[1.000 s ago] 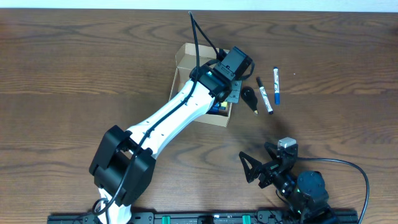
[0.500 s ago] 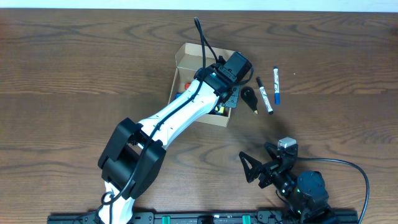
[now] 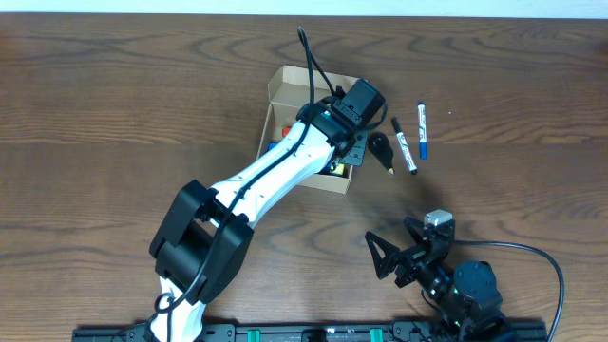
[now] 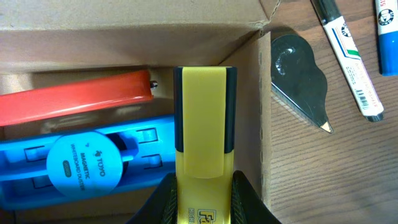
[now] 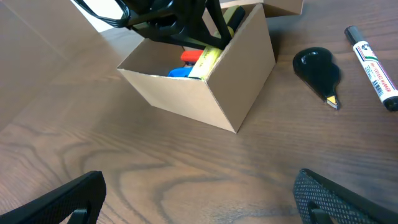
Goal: Pack container
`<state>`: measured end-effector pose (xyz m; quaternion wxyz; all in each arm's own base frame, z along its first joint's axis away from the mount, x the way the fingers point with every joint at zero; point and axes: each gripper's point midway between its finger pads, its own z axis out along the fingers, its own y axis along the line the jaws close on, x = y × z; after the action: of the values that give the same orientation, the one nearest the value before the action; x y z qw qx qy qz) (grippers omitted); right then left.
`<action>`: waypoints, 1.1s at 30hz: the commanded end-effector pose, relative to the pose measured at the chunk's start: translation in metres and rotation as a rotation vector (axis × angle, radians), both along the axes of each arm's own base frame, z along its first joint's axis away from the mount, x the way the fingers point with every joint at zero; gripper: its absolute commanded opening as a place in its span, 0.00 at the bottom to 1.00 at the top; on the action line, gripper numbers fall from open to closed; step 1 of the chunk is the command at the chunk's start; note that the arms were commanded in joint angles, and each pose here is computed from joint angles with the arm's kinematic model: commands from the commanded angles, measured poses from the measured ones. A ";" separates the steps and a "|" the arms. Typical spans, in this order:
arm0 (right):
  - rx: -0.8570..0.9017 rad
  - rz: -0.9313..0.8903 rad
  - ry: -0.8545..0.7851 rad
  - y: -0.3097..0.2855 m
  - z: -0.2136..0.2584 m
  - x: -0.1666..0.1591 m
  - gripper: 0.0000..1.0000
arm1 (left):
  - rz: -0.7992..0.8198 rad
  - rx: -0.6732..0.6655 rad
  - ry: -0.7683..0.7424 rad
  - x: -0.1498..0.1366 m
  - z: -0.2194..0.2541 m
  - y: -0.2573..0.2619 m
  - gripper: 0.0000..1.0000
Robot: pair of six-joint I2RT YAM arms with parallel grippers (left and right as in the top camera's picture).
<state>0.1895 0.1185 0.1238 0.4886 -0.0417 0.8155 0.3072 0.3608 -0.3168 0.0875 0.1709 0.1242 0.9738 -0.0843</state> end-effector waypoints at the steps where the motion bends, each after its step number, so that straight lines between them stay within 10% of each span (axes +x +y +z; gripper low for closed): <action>1: 0.002 -0.017 0.009 -0.002 -0.002 0.001 0.99 | -0.020 0.010 0.005 -0.001 -0.003 0.001 0.09; 6: 0.002 -0.017 0.009 -0.002 -0.002 0.001 0.99 | -0.020 0.010 0.005 -0.002 -0.002 0.001 0.44; 20: 0.002 -0.017 0.009 -0.002 -0.002 0.001 0.99 | -0.072 0.028 -0.008 -0.004 0.008 0.005 0.41; 33: 0.001 -0.020 0.008 -0.003 -0.002 0.002 0.99 | 0.001 -0.040 -0.221 0.010 0.135 0.081 0.45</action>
<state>0.1898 0.1181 0.1240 0.4894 -0.0409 0.8155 0.3062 0.3644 -0.2639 0.1906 0.2451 0.1471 0.9535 -0.0960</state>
